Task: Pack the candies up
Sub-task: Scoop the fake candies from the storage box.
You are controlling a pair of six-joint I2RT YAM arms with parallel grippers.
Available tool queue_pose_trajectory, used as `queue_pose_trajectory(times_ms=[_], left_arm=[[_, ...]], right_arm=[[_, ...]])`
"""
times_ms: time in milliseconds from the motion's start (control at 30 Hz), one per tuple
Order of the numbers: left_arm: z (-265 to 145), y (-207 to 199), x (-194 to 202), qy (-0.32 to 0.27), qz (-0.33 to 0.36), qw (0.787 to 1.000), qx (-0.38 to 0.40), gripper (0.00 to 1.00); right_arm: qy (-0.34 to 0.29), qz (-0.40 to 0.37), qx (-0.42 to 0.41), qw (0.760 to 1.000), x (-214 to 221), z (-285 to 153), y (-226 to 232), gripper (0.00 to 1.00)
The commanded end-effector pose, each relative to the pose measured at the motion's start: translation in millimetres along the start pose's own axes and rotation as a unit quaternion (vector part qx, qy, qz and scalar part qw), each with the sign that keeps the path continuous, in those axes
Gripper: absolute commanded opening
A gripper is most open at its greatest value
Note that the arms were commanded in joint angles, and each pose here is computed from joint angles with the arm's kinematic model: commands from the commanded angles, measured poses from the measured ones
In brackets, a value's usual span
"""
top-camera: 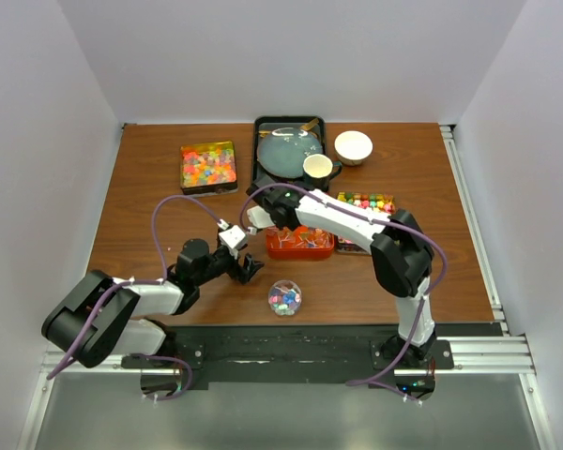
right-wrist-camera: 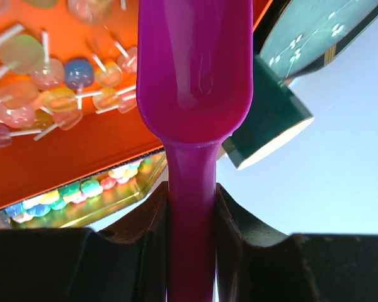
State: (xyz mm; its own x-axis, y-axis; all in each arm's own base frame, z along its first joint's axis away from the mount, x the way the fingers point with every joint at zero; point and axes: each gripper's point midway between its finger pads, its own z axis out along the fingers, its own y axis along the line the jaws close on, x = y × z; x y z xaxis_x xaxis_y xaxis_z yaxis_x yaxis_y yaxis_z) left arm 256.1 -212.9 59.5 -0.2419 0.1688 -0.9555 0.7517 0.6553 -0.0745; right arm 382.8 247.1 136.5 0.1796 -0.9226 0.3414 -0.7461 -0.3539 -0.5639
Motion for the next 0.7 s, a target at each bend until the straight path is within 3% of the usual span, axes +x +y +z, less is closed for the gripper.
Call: queue_pose_trajectory(times_ms=[0, 400, 667], left_arm=[[0, -4, -15, -0.031, 0.011, 0.999, 0.008, 0.79], [5, -8, -12, -0.032, 0.019, 0.999, 0.025, 0.77], [10, -10, -11, -0.037, 0.044, 0.998, 0.033, 0.75]], right_arm=[[-0.051, -0.036, -0.019, 0.998, -4, -15, 15, 0.00], [-0.028, 0.008, 0.002, 1.000, 59, -12, -21, 0.00], [-0.029, -0.022, -0.044, 0.998, 70, 1, -3, 0.00]])
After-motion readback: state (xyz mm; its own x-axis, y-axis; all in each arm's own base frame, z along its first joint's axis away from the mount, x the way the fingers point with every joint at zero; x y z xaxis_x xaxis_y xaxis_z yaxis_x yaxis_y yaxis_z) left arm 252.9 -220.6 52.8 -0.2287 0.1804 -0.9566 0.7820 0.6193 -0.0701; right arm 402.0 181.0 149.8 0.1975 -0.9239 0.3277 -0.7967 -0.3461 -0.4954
